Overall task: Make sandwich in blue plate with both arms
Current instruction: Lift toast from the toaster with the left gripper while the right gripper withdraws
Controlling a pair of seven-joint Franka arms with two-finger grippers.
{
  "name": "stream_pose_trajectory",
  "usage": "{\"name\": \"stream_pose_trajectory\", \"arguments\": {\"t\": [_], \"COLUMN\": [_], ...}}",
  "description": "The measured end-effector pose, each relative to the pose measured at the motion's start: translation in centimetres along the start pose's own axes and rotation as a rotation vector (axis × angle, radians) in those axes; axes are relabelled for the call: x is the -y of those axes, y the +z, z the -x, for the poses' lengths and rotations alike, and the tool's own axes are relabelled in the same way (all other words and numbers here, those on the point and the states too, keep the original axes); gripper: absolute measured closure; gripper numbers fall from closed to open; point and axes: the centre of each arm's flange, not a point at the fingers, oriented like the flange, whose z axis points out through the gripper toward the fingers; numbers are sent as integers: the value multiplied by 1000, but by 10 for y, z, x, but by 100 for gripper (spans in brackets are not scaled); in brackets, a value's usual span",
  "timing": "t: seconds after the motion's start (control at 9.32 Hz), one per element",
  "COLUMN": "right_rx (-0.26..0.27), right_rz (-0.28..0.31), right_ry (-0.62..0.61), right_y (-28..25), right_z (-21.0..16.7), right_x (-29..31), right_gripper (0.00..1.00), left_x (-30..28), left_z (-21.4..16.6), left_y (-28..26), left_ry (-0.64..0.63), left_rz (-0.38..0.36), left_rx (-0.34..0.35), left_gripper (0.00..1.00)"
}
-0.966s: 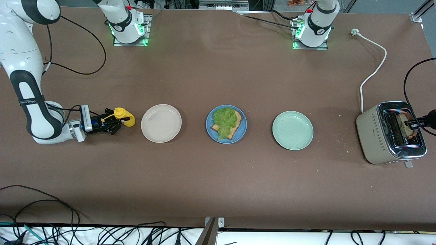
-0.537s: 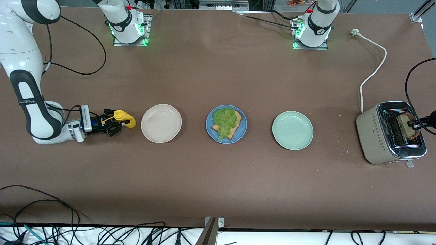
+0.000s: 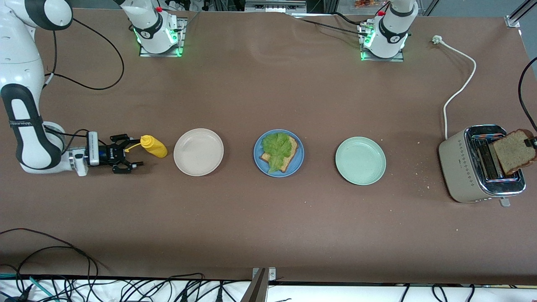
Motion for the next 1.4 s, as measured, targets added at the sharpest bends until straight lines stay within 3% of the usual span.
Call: {"name": "stream_pose_trajectory", "arguments": {"t": [0.21, 0.54, 0.64, 0.86, 1.07, 1.4], "right_rx": [61, 179, 223, 358, 509, 688], "right_rz": [46, 84, 97, 117, 173, 325], "right_ry": [137, 393, 479, 638, 778, 1005], "right_y": [-40, -90, -101, -118, -123, -109], "right_z": [-8, -66, -92, -150, -223, -298], "right_x": [5, 1, -3, -9, -15, -27], "right_gripper": [0, 0, 0, 0, 0, 0], "left_x": [-1, -26, -30, -35, -55, -121], "left_z": [19, 28, 30, 32, 33, 35], "left_y": [-32, -48, -47, -47, -50, -46], "left_ry": [7, 3, -2, -15, -93, -222], "left_rz": [2, 146, 163, 184, 365, 576], "left_rx": [-17, -21, 1, 14, 45, 161], "left_gripper": [92, 92, 92, 92, 92, 92]}}
